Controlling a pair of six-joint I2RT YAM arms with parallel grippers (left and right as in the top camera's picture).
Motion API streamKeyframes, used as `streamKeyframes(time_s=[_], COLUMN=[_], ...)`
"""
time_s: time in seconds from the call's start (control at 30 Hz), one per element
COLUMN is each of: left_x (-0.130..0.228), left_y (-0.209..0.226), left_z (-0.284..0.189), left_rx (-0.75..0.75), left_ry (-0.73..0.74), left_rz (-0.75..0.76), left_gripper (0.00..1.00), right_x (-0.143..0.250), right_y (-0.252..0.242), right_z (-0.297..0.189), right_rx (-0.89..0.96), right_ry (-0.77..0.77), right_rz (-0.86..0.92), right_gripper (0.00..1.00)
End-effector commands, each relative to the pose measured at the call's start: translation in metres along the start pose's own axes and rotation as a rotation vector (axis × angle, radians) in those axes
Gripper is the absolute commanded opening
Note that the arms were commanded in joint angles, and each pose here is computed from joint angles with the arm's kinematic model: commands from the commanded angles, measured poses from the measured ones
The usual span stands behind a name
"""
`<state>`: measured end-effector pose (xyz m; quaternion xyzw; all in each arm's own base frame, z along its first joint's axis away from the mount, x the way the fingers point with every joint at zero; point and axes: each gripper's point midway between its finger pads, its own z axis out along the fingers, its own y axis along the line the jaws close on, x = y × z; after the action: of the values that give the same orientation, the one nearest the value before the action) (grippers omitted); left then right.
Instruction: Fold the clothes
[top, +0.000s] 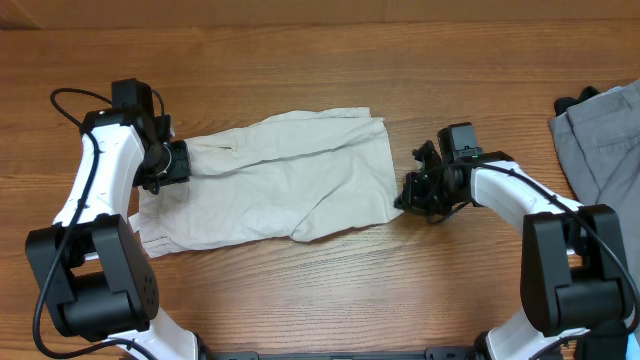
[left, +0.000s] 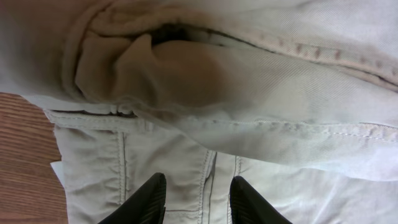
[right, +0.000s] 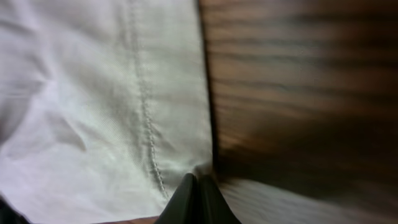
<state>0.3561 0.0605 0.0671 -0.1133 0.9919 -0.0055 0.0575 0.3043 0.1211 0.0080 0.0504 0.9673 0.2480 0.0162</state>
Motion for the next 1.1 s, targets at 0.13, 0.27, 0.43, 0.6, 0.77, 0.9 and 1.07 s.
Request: streamKeyframes(time_s=[0.13, 0.27, 0.43, 0.6, 0.77, 0.9, 1.07], left_x=[0.001, 0.001, -0.002, -0.016, -0.035, -0.04, -0.043], left_y=[0.003, 0.003, 0.001, 0.008, 0.012, -0.012, -0.022], left_z=[0.005, 0.005, 0.001, -0.02, -0.034, -0.031, -0.015], left_rx=[-0.011, -0.011, 0.025, 0.052, 0.099, 0.213, 0.246], left_ry=[0.014, 0.012, 0.008, -0.042, -0.119, -0.164, -0.192], left_rz=[-0.003, -0.009, -0.048, -0.066, -0.042, 0.209, 0.31], left_gripper=[0.39, 0.39, 0.41, 0.54, 0.72, 0.82, 0.79], right_x=[-0.034, -0.031, -0.022, -0.02, -0.025, -0.019, -0.008], right_y=[-0.023, -0.02, -0.061, -0.048, -0.019, 0.039, 0.056], right_z=[-0.07, -0.075, -0.087, -0.083, -0.086, -0.081, -0.067], right_rx=[0.218, 0.21, 0.419, 0.328, 0.193, -0.091, -0.102], right_ry=[-0.217, -0.219, -0.245, -0.215, -0.221, -0.173, -0.139], right_rz=[0.07, 0.068, 0.263, 0.238, 0.105, -0.137, -0.206], right_gripper=[0.04, 0.04, 0.04, 0.52, 0.56, 0.63, 0.59])
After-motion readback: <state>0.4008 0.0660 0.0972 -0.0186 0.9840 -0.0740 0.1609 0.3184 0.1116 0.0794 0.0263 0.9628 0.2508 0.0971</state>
